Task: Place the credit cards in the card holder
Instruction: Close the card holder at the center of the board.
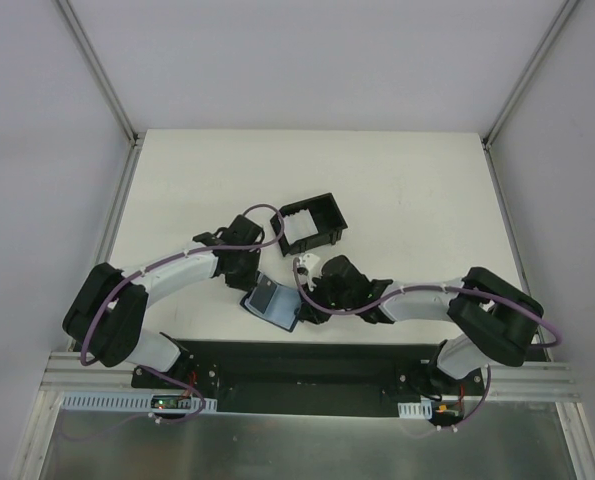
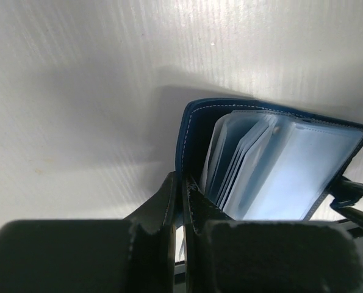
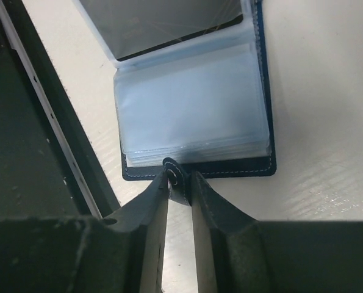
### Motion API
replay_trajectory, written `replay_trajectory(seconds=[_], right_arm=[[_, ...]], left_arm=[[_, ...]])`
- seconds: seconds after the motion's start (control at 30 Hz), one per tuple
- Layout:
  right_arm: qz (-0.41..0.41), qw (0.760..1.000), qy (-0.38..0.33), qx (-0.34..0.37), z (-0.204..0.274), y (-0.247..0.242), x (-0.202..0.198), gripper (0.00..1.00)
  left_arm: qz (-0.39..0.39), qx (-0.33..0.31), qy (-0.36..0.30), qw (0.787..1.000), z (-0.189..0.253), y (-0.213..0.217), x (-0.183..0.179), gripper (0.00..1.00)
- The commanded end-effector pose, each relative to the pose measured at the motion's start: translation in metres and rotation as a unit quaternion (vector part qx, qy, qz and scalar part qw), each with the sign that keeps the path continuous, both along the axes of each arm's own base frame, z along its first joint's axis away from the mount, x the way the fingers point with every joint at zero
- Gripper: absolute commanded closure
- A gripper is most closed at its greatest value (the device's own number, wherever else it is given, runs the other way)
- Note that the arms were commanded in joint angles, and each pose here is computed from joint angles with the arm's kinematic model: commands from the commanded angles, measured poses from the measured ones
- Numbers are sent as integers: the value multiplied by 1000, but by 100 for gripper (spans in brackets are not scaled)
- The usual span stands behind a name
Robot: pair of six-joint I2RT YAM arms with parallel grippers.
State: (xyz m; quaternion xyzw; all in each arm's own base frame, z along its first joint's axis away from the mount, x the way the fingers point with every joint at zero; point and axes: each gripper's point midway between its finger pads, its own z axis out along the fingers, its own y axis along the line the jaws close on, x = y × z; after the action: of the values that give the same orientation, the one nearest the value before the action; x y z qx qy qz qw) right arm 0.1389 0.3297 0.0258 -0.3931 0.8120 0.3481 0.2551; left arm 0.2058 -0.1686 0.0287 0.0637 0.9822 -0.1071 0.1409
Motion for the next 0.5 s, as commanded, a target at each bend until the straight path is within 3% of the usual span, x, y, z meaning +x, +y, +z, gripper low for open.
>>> replay_trajectory(seconds=[0.0, 0.47], right_arm=[[14, 998, -4, 66, 23, 15, -7, 77], [15, 990, -12, 143, 33, 31, -5, 91]], left_arm=[[11, -38, -10, 999, 21, -14, 11, 100], [-63, -187, 34, 980, 52, -61, -16, 94]])
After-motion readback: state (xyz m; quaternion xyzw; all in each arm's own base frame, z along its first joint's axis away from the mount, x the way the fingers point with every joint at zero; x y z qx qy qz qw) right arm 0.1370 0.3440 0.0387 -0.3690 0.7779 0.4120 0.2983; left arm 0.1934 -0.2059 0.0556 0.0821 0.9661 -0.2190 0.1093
